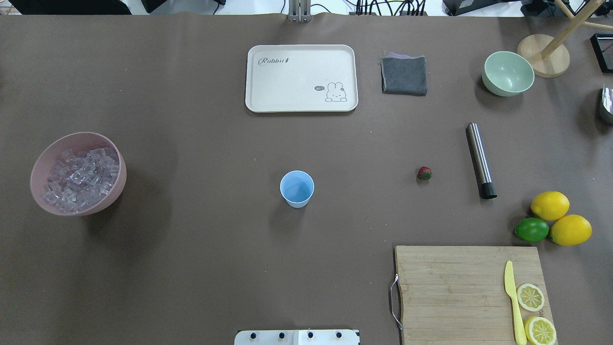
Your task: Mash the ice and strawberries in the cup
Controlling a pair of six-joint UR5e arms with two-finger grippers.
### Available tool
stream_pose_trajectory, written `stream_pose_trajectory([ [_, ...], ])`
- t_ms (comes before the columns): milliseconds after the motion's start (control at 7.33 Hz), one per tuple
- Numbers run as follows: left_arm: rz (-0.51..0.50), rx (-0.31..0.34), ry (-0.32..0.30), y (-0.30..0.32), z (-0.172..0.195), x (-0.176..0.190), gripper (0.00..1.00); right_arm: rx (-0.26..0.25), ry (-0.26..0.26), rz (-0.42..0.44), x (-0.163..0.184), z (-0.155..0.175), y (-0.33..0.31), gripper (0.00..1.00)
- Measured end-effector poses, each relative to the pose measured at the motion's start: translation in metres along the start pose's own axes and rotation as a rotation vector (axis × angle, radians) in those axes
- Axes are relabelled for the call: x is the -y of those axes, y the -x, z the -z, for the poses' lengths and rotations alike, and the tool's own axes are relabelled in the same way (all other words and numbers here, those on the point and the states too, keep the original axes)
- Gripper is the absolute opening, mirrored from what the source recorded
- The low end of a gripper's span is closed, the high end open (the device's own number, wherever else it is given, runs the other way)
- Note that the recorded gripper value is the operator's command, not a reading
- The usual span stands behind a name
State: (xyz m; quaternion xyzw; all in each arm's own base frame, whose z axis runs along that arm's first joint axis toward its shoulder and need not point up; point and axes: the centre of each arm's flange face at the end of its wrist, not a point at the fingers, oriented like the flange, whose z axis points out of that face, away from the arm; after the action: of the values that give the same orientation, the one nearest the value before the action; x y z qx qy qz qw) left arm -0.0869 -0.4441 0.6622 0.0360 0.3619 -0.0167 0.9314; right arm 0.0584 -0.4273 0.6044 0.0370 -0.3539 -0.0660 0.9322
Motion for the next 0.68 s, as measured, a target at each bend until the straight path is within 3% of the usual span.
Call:
stream_pose_trajectory([
  [409,-0.01,0.0,-0.007,-0.002,0.001,0.001,0.99,-0.004,-0.029,0.021,0.008,0.013,0.011,1.0],
  [682,-0.021,-0.021,-0.02,-0.004,0.001,0.003,0.99,0.032,-0.043,0.028,0.013,0.018,0.018,1.0],
])
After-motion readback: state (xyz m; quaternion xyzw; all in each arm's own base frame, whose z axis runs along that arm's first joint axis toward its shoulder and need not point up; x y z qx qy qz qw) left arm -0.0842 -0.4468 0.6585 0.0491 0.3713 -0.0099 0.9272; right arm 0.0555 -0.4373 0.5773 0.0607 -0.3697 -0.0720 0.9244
